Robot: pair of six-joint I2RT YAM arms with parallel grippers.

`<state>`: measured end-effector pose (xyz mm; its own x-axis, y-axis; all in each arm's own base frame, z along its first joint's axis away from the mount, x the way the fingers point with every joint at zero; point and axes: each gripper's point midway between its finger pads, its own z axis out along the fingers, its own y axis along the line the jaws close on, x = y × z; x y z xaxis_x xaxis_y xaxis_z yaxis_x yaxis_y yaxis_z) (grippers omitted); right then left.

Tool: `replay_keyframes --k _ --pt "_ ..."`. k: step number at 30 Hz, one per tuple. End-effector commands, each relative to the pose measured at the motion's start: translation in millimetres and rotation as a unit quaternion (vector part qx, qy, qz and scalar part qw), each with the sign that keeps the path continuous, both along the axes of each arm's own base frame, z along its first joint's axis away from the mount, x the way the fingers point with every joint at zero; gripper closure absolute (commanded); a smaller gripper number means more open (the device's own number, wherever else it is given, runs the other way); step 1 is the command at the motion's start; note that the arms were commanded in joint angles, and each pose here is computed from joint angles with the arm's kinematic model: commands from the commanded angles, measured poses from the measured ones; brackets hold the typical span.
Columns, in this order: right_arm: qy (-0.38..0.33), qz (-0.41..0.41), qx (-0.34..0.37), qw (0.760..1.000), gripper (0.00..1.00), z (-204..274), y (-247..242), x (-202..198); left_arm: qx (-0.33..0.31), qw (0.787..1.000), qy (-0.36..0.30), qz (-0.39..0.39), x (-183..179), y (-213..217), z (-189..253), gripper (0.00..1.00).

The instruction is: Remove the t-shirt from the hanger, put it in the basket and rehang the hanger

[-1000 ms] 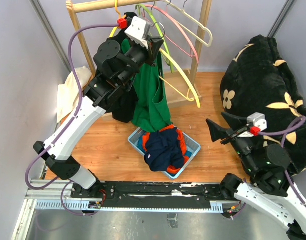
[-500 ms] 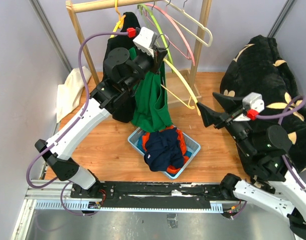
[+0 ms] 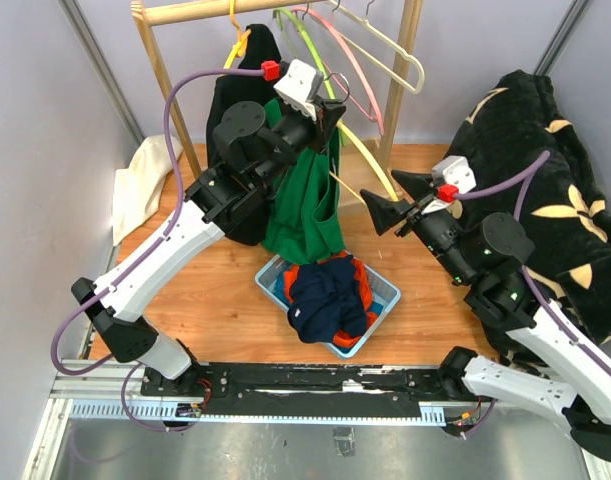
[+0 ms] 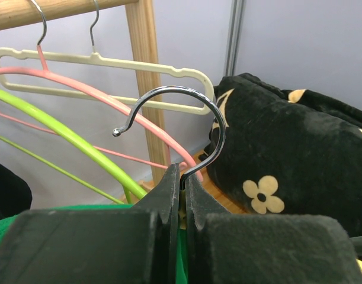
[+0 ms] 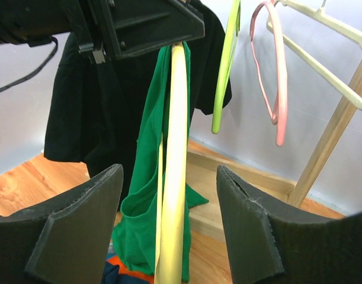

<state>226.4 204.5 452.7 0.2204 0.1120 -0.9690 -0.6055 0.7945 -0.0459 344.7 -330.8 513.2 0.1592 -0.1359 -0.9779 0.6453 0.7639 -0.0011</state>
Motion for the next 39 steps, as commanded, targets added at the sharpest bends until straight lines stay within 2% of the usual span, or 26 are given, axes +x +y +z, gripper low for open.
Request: replay_keyframes --k 1,5,8,17,23,27,30,34,39 --pt "-0.015 -0.014 0.015 1.000 0.35 13.9 -5.1 4.8 -0.046 0.998 -0.045 0.001 -14.5 8.5 41.0 1.00" --pt "-0.011 -0.018 0.014 1.000 0.36 10.2 -3.5 8.2 -0.049 0.998 -0.046 -0.001 -17.5 7.8 42.1 0.99" --pt "-0.010 -0.019 0.015 1.000 0.40 8.8 -2.6 9.2 -0.050 0.998 -0.046 0.000 -18.9 7.8 42.2 1.00" --pt "-0.009 -0.028 0.015 0.999 0.68 6.1 -4.0 12.6 -0.054 0.997 -0.052 -0.001 -21.5 8.6 45.1 0.99" --pt "-0.009 -0.037 0.020 0.999 0.82 5.4 -7.7 13.6 -0.052 0.997 -0.051 0.000 -22.1 9.2 43.0 0.99" --pt "-0.011 -0.046 0.025 0.999 0.97 6.2 -12.1 13.6 -0.053 0.997 -0.052 -0.003 -24.7 9.8 40.5 1.00" --pt "-0.018 -0.051 0.031 0.998 0.99 9.5 -15.9 12.4 -0.055 0.997 -0.059 -0.017 -30.9 9.2 39.0 0.99" --pt "-0.031 -0.057 0.039 0.997 0.99 15.3 -21.0 10.5 -0.054 0.995 -0.063 -0.047 -43.7 7.0 38.0 0.68" --pt "-0.047 -0.060 0.042 0.996 0.99 24.6 -25.7 7.6 -0.049 0.996 -0.054 -0.046 -51.9 17.1 31.5 0.55"
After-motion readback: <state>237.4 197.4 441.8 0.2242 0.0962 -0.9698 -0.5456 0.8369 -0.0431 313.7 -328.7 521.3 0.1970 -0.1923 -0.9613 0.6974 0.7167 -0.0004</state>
